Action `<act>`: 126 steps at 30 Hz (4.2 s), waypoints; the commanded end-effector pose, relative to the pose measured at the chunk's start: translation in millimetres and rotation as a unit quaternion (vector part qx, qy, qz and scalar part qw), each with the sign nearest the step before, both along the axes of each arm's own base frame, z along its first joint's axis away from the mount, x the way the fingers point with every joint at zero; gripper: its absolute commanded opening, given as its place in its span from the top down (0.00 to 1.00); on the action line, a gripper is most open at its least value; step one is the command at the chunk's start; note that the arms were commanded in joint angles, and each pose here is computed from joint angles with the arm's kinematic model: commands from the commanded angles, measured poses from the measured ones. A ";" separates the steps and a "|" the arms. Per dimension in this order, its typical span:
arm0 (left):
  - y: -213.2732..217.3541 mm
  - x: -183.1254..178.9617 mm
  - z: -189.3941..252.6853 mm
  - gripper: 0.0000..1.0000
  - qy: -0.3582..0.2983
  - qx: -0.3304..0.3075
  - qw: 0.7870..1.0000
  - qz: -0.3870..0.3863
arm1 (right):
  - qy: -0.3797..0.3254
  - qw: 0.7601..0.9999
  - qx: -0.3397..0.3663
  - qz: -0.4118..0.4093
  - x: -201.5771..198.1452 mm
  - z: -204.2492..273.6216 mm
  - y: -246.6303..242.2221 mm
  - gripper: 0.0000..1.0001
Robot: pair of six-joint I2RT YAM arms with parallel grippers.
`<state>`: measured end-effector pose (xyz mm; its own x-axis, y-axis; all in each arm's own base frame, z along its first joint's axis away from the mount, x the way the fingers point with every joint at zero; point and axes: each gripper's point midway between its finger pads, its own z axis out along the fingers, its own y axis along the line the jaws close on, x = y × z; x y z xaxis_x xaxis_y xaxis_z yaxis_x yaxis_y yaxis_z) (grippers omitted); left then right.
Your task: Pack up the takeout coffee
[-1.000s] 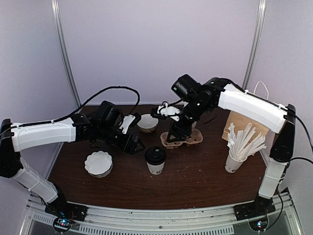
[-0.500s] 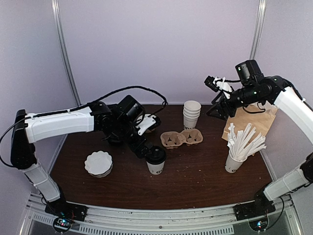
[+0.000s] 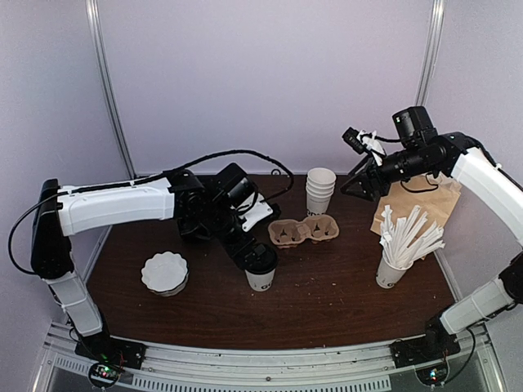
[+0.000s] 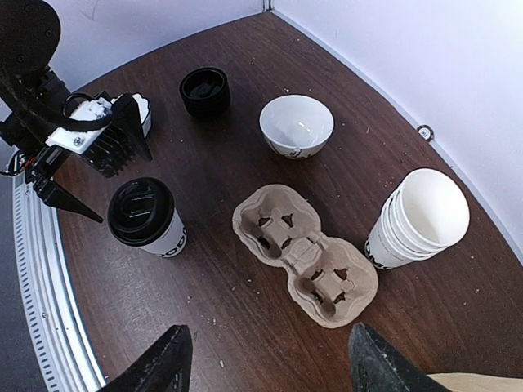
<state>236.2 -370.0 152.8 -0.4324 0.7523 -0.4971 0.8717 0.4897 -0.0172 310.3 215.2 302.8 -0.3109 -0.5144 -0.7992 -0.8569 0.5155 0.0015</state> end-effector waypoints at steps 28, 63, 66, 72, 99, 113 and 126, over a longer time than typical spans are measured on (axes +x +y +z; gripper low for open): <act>-14.1 -0.3 -20.9 0.16 0.032 0.030 0.999 -0.014 | 0.007 1.000 0.009 0.007 -4.4 -10.5 1.4 0.31; -4.9 2.9 -1.8 0.04 0.010 0.026 1.000 -0.007 | 0.003 1.000 0.007 0.004 -9.2 -10.4 -2.9 0.31; -8.1 0.9 -7.0 0.03 0.018 0.023 1.000 -0.010 | 0.003 1.000 0.007 0.004 -9.8 -11.3 -3.4 0.31; -15.5 1.3 -9.4 0.04 0.023 0.015 1.000 -0.014 | 0.003 1.000 0.006 0.004 -9.6 -13.4 -3.9 0.31; -0.7 15.0 2.2 0.27 -0.020 0.046 0.999 -0.008 | 0.008 1.000 0.002 0.002 -6.4 -19.3 -4.0 0.31; 66.6 109.3 29.4 0.27 -0.052 0.040 0.993 0.096 | 0.005 1.000 0.000 -0.002 -6.7 -19.9 -6.1 0.31; 102.1 188.7 15.7 0.27 -0.054 0.042 0.979 0.190 | -0.004 1.000 0.002 -0.003 -8.6 -18.3 -7.7 0.31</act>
<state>409.1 -271.3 165.3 -0.6337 0.6086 -0.4776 0.6496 0.7539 0.0987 303.9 213.0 276.7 -0.3392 -0.5182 -0.7851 -0.8584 0.5120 0.0329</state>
